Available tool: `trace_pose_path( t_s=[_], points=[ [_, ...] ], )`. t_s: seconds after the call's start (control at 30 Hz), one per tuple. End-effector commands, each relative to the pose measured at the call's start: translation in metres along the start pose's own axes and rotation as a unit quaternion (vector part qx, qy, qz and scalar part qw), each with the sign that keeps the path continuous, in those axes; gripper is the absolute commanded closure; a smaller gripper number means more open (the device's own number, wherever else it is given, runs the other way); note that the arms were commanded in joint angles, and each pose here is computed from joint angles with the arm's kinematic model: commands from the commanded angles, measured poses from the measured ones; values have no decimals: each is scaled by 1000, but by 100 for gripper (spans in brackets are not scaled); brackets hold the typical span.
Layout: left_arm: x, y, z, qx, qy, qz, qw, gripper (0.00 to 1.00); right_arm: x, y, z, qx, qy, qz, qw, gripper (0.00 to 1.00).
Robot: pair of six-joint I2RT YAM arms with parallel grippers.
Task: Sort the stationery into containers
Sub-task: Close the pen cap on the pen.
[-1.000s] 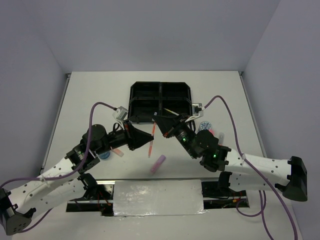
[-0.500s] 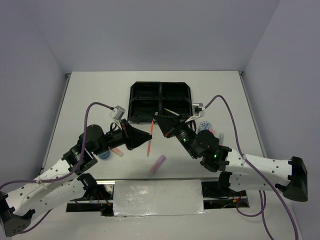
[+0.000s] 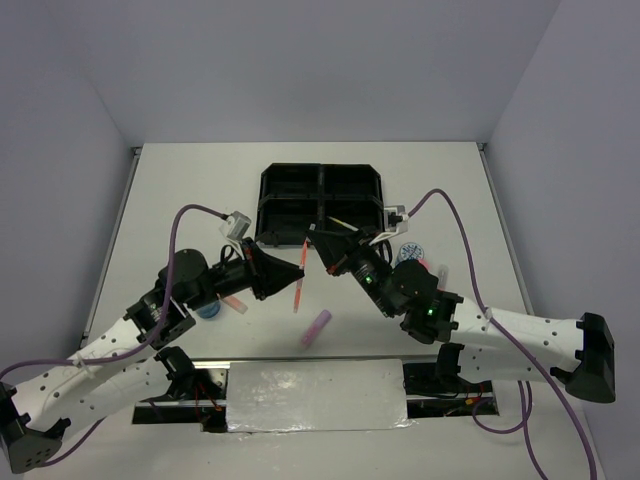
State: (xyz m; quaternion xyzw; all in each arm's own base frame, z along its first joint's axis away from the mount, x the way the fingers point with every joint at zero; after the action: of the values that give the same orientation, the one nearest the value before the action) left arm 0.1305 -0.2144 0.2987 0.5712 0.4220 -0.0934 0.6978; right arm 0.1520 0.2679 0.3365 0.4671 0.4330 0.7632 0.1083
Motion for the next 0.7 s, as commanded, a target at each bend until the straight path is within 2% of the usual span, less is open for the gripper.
trace_pose_path(
  t_s=[0.0,0.67],
  points=[
    [-14,11,2,-16,-32,11,999,100,14,20,4,-31,8,6,999,100],
    [-12,9,1,-15,-27,11,999,100,14,17,5,-22,9,2,1000,100]
  ],
)
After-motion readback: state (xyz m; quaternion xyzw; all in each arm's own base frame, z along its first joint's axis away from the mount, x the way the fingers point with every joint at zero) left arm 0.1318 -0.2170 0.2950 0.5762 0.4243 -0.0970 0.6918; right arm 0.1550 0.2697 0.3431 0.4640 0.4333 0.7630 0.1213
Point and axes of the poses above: each gripper's point midway between its finger pads, its own z axis out along the fingers, its own x axis along the line the jaws close on, y = z × x, the point moved 6 cm from there along -z, back along the fingers, and after that the axes turned 6 degrees about -z, right-handed, at the moved point
